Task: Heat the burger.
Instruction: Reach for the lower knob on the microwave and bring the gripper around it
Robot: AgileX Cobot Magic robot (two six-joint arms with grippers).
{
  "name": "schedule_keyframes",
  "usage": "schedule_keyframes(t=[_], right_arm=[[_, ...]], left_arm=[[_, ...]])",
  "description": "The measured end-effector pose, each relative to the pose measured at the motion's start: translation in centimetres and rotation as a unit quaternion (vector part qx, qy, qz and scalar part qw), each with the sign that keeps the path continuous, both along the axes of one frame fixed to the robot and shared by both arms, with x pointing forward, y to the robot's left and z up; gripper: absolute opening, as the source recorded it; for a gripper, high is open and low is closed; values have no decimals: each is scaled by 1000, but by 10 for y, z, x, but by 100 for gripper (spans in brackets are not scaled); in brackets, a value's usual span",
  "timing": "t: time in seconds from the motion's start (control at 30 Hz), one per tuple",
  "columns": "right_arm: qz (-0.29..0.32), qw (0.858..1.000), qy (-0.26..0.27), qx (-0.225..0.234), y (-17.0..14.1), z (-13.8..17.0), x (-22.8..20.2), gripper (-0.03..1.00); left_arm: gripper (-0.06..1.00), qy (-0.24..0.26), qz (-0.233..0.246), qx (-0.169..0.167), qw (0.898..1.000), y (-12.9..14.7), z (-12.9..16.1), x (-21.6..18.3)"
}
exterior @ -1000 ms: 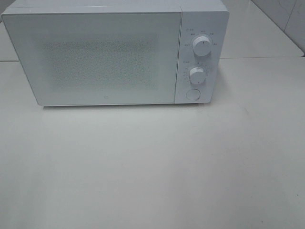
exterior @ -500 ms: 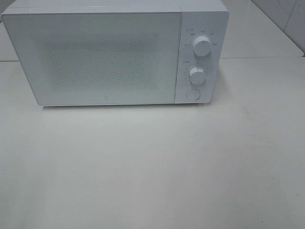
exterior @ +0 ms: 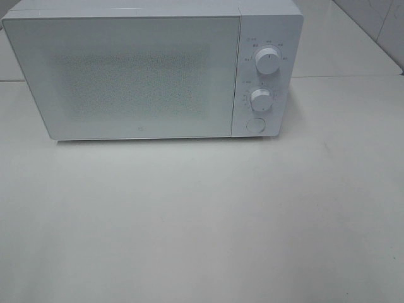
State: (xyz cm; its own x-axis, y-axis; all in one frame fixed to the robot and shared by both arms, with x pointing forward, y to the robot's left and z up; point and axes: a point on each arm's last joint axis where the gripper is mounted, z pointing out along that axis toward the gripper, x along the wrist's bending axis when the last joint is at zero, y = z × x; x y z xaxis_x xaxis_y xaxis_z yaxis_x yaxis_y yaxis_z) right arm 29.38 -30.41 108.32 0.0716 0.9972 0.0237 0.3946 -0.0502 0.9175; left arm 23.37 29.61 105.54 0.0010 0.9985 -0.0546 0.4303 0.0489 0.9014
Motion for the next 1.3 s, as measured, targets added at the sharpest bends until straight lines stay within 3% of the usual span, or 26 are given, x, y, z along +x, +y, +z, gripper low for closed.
schedule_keyframes(t=[0.9, 1.3], right_arm=[[23, 1000, -5, 3, 5, -11, 105, 73], [41, 999, -35, 10, 9, -65, 129, 73]], left_arm=[[97, 0, 0, 0, 1000, 0, 0, 0], [97, 0, 0, 0, 1000, 0, 0, 0]])
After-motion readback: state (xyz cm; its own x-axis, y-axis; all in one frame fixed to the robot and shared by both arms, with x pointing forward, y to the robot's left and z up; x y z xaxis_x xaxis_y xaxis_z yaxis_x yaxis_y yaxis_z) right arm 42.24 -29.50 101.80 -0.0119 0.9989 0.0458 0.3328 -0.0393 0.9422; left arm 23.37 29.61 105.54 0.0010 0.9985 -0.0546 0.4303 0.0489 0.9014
